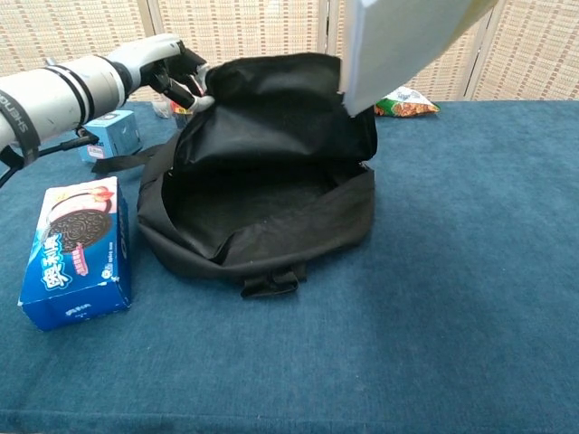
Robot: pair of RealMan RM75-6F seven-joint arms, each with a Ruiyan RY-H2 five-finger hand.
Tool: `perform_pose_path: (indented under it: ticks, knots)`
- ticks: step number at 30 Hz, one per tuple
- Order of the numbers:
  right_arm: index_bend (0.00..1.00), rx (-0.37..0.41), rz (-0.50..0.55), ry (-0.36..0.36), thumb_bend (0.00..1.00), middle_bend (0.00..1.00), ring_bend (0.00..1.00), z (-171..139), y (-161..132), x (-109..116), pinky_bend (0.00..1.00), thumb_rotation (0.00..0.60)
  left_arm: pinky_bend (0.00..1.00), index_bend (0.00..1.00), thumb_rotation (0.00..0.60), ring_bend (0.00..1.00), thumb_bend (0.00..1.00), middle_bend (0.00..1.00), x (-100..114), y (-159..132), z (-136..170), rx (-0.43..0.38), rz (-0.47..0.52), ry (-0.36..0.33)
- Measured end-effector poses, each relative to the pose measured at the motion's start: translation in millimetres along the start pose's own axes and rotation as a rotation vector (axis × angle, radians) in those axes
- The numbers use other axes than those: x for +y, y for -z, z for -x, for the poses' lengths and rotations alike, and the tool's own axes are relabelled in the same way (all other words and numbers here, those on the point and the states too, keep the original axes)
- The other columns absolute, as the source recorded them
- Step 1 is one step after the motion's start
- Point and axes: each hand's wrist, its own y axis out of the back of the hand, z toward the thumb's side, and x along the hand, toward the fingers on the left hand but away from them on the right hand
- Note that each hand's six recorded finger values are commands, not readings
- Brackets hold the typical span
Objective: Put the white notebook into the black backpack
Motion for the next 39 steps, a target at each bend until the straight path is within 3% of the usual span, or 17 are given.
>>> perform_pose_path:
  ticks: [12,23,31,39]
  knots:
    - [0.61,0.101,0.113,-0.131,0.51,0.43,0.2,43,-40,-68,0.13,0.6,0.13,0.83,0.6,0.35,0.54,0.41,14,3,-26,0.156,-0.055,-0.039]
    - [0.62,0.113,0.125,-0.182,0.51,0.43,0.2,74,-47,-125,0.13,0.6,0.13,0.83,0.6,0.35,0.54,0.41,18,6,-37,0.241,-0.064,-0.043]
    - [0.62,0.114,0.073,-0.271,0.51,0.43,0.2,52,-46,-169,0.13,0.6,0.13,0.83,0.6,0.35,0.54,0.41,17,5,-33,0.233,-0.065,-0.036]
    - [0.62,0.09,0.061,-0.355,0.51,0.43,0.2,17,-39,-192,0.13,0.6,0.13,0.83,0.6,0.35,0.54,0.41,19,5,-30,0.23,-0.064,-0.037]
